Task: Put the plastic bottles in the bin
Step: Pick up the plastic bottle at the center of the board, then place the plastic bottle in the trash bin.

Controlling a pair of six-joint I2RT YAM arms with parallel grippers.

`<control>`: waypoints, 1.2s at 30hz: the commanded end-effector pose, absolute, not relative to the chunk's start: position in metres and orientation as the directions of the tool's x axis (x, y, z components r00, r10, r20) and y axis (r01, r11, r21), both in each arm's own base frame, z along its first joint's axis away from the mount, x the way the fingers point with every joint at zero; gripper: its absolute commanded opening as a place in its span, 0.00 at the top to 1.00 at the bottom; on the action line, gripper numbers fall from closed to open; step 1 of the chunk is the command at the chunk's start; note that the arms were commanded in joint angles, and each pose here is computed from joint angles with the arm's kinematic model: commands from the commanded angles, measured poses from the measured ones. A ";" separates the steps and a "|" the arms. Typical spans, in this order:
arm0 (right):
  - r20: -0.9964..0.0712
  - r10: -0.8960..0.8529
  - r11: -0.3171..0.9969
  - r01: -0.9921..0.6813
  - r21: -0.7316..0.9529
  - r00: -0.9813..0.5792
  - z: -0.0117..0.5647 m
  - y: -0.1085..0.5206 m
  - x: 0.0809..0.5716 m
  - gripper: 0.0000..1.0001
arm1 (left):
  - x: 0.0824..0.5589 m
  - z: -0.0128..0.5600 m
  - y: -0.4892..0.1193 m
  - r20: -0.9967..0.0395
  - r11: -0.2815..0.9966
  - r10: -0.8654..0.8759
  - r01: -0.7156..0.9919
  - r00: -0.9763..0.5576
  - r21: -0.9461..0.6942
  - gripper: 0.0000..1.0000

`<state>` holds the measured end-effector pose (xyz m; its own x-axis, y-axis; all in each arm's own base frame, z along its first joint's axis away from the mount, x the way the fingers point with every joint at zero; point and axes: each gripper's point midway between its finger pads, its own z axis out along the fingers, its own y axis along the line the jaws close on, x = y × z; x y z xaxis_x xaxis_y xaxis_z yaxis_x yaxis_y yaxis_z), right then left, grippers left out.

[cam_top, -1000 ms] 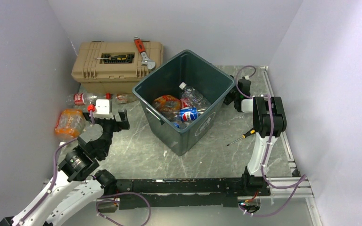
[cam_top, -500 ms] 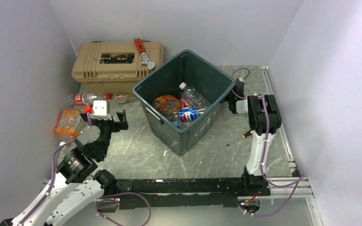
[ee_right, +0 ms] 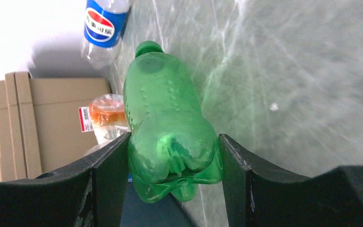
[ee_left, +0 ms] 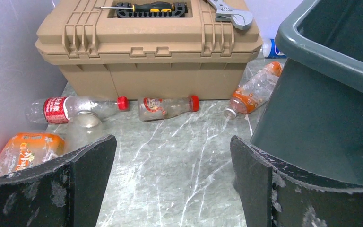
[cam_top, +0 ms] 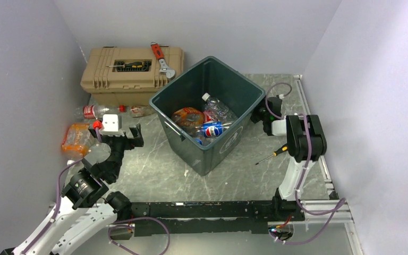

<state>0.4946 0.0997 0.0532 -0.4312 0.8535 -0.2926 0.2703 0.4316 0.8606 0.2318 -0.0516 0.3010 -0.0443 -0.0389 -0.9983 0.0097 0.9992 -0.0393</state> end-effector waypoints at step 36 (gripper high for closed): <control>-0.716 0.666 0.636 -0.658 0.402 0.207 0.515 0.095 0.164 0.74 | 0.212 0.503 -0.163 -0.855 0.701 -0.518 0.583 0.020 -0.411 0.10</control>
<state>0.2141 0.0445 0.4983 0.2935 0.7480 -0.5953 -0.4515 0.6573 0.6034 0.2232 -0.1060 0.4399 0.0802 -0.4052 -0.9107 0.3132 0.8776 -0.3629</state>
